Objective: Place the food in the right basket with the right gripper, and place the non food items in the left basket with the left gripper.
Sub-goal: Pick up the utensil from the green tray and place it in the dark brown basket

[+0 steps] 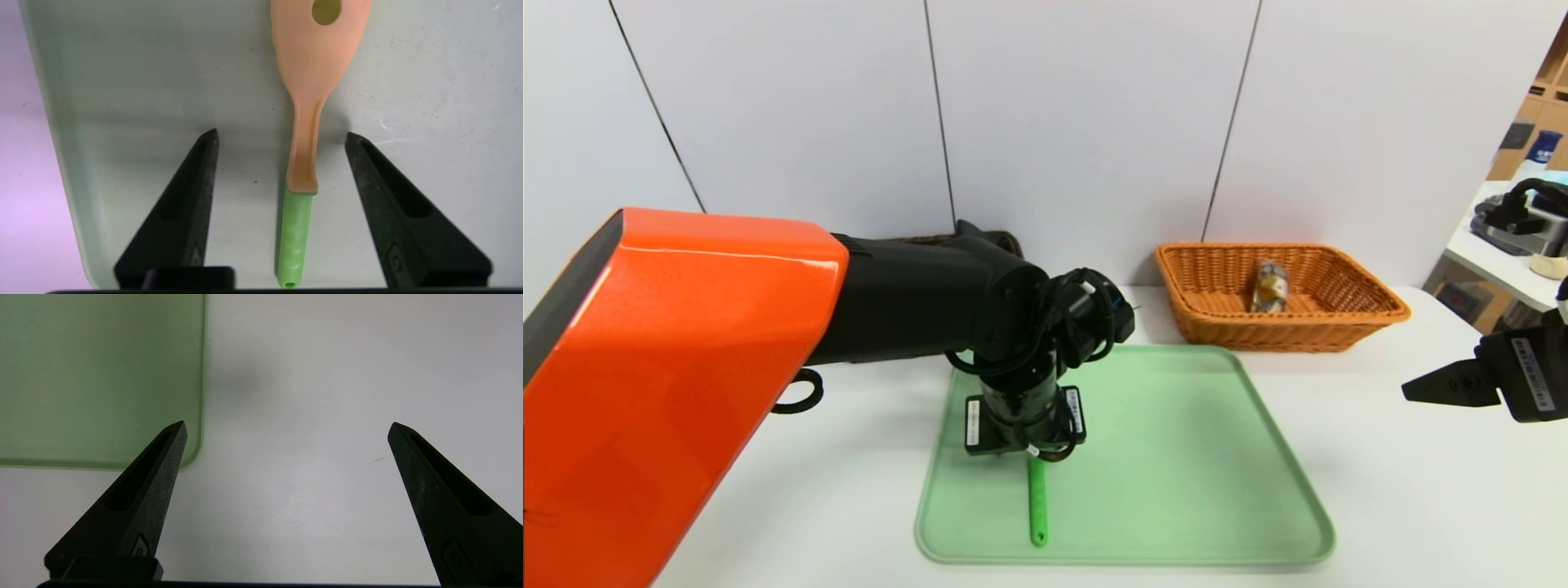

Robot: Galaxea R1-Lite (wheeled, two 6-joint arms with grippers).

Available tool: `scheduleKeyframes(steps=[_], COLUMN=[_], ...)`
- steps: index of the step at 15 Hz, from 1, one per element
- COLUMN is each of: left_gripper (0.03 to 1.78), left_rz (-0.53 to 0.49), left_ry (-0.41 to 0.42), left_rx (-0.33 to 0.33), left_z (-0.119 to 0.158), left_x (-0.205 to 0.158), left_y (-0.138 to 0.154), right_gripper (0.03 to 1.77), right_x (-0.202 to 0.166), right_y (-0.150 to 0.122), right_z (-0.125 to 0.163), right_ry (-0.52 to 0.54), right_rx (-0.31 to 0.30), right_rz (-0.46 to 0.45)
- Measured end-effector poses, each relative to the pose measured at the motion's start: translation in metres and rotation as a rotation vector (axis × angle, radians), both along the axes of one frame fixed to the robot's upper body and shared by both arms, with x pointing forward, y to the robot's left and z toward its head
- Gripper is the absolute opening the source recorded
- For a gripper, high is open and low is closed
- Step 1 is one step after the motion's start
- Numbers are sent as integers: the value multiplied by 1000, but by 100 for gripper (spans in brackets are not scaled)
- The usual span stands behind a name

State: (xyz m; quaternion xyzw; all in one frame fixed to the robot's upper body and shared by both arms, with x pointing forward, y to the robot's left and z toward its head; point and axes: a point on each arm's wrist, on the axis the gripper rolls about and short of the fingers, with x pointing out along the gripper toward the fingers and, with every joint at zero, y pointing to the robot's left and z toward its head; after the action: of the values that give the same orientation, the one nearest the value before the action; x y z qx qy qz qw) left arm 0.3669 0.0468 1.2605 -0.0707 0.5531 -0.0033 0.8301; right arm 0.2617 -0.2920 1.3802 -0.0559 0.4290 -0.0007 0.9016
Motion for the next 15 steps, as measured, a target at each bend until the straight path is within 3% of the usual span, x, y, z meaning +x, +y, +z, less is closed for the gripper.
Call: scheduleKeyframes(steps=[3, 4, 5, 15], left_gripper=[74, 29, 8, 8], left_rz=[0, 1, 2, 17], left_ry=[-2, -2, -2, -25], left_rx=[-2, -2, -3, -40], left_z=[0, 0, 0, 15], left_x=[0, 0, 0, 1], left_y=[0, 0, 0, -2], right_gripper=[170, 170, 170, 170], right_x=[0, 0, 0, -4], right_y=[0, 0, 0, -1], right_z=[0, 0, 0, -1], right_ry=[-1, -1, 0, 2], right_rx=[0, 0, 0, -1], right_rz=[0, -1, 0, 1])
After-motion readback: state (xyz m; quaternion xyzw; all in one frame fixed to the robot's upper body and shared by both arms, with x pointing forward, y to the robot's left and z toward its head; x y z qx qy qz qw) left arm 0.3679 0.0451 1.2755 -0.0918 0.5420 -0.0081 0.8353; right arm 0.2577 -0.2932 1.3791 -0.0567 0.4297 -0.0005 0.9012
